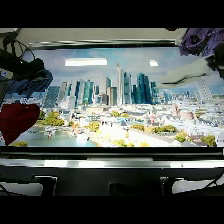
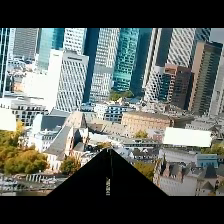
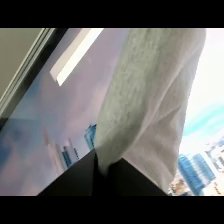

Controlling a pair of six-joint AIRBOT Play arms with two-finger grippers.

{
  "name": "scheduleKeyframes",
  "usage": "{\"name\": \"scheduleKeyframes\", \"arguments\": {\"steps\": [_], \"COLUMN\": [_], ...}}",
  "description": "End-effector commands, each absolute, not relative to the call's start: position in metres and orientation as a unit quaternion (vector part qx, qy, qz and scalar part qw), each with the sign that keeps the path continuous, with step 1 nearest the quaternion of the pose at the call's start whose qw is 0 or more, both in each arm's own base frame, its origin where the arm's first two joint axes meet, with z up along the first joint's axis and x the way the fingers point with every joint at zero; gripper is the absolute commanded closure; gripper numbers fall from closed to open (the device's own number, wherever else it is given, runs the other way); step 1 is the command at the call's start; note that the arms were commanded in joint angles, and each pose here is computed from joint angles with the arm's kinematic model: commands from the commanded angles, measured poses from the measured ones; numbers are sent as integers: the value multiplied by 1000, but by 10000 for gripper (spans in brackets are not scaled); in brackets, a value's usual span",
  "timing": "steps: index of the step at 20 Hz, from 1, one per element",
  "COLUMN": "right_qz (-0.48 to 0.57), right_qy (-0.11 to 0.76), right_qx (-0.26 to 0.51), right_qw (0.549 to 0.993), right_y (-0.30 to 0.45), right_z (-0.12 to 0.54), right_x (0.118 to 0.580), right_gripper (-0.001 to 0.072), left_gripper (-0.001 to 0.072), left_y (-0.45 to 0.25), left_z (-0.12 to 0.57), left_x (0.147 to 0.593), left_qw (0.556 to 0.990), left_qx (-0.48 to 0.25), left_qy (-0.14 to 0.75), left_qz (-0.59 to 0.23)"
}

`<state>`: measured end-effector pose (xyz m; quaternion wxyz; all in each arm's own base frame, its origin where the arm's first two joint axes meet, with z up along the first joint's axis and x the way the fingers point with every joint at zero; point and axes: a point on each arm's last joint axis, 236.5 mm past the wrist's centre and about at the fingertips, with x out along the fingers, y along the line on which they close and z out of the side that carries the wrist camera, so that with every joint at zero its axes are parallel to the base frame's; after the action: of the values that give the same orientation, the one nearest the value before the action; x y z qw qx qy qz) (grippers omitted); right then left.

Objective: Fold the clothes and pants, and hang the long-sleeved shirts on hangers.

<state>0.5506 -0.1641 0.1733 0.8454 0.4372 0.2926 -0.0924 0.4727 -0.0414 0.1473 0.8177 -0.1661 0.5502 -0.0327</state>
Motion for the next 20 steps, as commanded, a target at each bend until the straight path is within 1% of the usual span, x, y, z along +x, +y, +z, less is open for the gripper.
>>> {"name": "scheduleKeyframes", "arguments": {"steps": [1,4,6,11,14,16,20], "right_qz": [-188,-288,-335,-398,-428,-442,-471], "right_qy": [322,387,411,447,434,431,462], "right_qx": [429,403,404,427,452,458,428], "right_qw": [823,778,746,678,651,640,617], "right_y": [-229,-276,-296,-296,-282,-271,-258], "right_z": [150,116,99,47,23,11,-8], "right_x": [508,447,408,313,266,243,204], "right_gripper": [680,678,679,679,678,678,678], "left_gripper": [685,685,685,685,685,685,685], "left_y": [-42,-41,-41,-42,-42,-42,-42], "left_z": [145,143,143,143,143,143,143], "left_x": [468,464,464,464,464,464,464], "left_qw": [811,807,807,807,807,807,806], "left_qx": [-164,-162,-162,-163,-163,-163,-162], "left_qy": [560,567,567,567,567,567,568], "left_qz": [-33,-32,-32,-32,-32,-32,-33]}}
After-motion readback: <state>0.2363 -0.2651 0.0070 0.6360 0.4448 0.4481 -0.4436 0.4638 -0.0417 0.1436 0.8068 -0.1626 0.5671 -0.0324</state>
